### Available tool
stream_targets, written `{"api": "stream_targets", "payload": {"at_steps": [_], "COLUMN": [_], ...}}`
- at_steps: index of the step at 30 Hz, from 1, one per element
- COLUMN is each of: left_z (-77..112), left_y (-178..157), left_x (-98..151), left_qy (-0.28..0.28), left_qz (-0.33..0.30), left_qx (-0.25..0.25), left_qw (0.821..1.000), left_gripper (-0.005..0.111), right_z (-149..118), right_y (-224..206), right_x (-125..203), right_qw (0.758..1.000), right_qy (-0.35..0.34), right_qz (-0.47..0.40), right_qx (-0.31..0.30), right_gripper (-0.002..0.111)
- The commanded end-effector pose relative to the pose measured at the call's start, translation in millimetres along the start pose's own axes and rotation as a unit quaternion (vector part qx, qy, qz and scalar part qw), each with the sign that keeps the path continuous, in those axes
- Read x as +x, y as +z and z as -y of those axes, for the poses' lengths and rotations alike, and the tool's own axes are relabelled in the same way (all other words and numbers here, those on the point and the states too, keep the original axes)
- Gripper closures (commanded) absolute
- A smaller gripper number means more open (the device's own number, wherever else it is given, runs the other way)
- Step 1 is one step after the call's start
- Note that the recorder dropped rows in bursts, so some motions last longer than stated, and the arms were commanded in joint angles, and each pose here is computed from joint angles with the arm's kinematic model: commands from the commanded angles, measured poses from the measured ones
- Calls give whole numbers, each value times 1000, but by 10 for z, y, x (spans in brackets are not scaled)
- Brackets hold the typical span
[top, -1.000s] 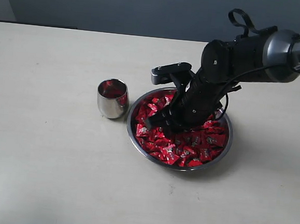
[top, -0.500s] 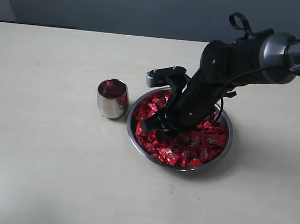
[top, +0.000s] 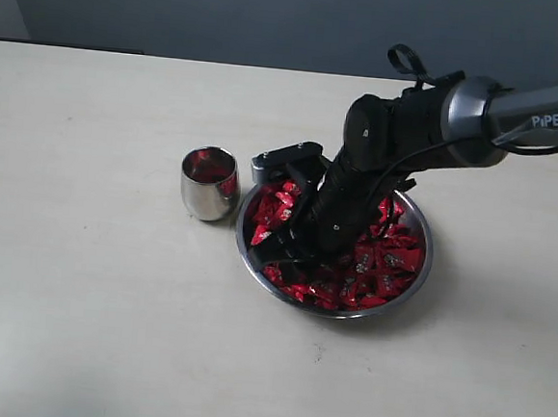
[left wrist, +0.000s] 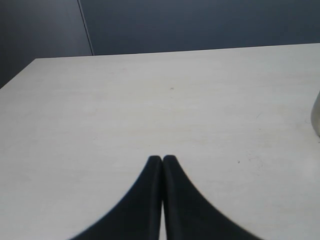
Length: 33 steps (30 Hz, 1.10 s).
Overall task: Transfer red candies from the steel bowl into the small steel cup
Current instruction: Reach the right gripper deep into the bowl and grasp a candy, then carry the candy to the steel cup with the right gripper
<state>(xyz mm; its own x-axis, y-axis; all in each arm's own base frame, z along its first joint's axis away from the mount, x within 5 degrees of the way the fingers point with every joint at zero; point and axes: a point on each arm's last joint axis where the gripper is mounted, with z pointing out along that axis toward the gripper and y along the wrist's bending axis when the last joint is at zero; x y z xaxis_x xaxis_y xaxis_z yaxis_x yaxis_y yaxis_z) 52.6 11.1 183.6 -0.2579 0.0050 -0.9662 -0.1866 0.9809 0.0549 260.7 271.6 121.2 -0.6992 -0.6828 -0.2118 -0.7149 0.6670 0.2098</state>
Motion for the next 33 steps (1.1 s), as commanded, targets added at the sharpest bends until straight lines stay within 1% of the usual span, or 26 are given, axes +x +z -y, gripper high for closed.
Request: {"api": "stream_targets", "payload": {"at_steps": [1,3,8,9,15,19,26,29,33], "left_z": [3,3,3,3,3,3,3,3,3], "left_y": [1,1,1,1,1,1,1,1,1], "left_x": [6,6,6,6,6,6,6,6,6], "left_qy": [1,1,1,1,1,1,1,1,1], "left_qz": [4,4,4,4,4,4,4,4,4], "left_qx": [3,3,3,3,3,3,3,3,3], "left_qw": [1000,1000,1000,1000,1000,1000,1000,1000,1000], "left_gripper": [106,106,106,106,106,106,106,106,106], "right_z": [-37,-37,-38,-38,-33,-36,41,50,16], "right_y": [-79,-104,-104,-104,-138,-318,-564,-655,-867], "right_x": [-104,-122,-113,-113,-110,-134,-151,-215,-435], "right_qw": [1000,1000,1000,1000,1000,999,994,991,987], "right_qy": [-11,-15,-16,-16,-22,-21,-9,-17,-22], "right_qz": [7,7,2,2,1,23,49,62,108], "right_qx": [-2,1,0,0,7,28,99,115,117], "right_gripper": [78,83,108,109,109,109,109,109,109]}}
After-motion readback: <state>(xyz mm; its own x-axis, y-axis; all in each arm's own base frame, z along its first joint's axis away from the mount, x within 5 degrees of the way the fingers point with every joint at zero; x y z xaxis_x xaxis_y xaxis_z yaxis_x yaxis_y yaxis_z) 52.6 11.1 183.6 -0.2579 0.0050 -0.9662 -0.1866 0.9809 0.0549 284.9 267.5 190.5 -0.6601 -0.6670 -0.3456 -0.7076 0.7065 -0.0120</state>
